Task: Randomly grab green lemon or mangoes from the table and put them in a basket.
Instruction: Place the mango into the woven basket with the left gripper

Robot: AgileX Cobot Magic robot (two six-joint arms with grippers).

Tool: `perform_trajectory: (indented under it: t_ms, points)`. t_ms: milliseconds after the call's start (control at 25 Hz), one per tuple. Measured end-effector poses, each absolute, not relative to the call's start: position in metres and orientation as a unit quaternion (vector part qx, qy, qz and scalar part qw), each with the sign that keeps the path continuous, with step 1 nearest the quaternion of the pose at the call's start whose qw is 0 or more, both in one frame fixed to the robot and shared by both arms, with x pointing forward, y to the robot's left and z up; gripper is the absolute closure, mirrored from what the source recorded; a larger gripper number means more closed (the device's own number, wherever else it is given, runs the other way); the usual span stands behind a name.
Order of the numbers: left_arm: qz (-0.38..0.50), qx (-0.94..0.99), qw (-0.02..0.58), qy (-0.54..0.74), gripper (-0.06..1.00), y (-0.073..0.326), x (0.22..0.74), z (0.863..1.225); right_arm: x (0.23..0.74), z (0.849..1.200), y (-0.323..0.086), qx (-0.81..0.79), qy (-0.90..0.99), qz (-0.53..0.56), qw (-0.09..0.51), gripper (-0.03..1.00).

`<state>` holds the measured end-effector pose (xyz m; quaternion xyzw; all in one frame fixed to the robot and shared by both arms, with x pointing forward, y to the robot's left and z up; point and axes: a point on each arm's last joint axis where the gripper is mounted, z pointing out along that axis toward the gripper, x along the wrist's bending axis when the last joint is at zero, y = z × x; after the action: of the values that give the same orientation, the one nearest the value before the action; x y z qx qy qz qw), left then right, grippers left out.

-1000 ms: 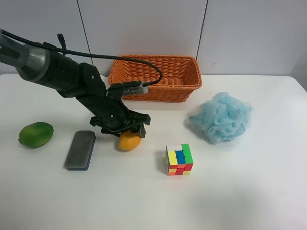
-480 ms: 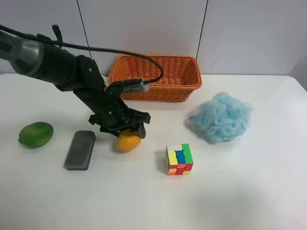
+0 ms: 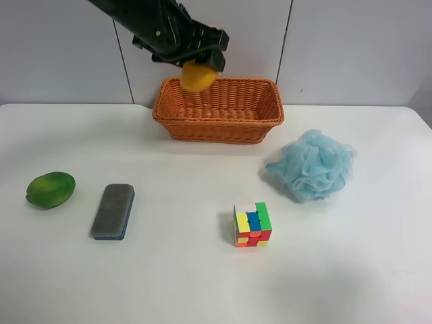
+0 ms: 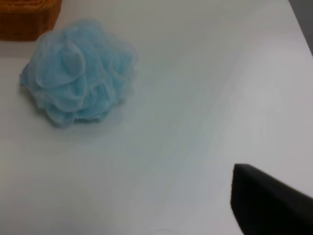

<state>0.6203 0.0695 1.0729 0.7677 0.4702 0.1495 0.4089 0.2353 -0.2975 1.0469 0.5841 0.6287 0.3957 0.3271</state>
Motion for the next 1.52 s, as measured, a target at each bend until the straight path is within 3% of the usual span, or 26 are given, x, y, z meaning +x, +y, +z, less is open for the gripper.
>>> perform_trajectory:
  t_ms: [200,640,1080,1120,1280,1520]
  points:
    - [0.178,0.758,0.426,0.460,0.32,0.058,0.661,1.067,0.235,1.047,-0.297,0.584,0.629,0.396,0.327,-0.02]
    - [0.200,0.764,0.415,0.451,0.32,0.035,0.709,0.980,0.235,1.047,-0.297,0.584,0.629,0.396,0.327,-0.02]
    - [0.206,0.761,0.420,0.449,0.31,0.035,0.710,0.979,0.235,1.047,-0.297,0.584,0.629,0.396,0.327,-0.02]
    - [0.205,0.761,0.420,0.449,0.29,0.035,0.710,0.979,0.235,1.047,-0.297,0.584,0.629,0.396,0.327,-0.02]
    - [0.203,0.761,0.419,0.450,0.01,0.035,0.710,0.979,0.235,1.047,-0.297,0.584,0.629,0.396,0.327,-0.02]
    - [0.197,0.766,0.412,0.452,-0.04,0.035,0.709,0.977,0.235,1.047,-0.297,0.584,0.629,0.396,0.327,-0.02]
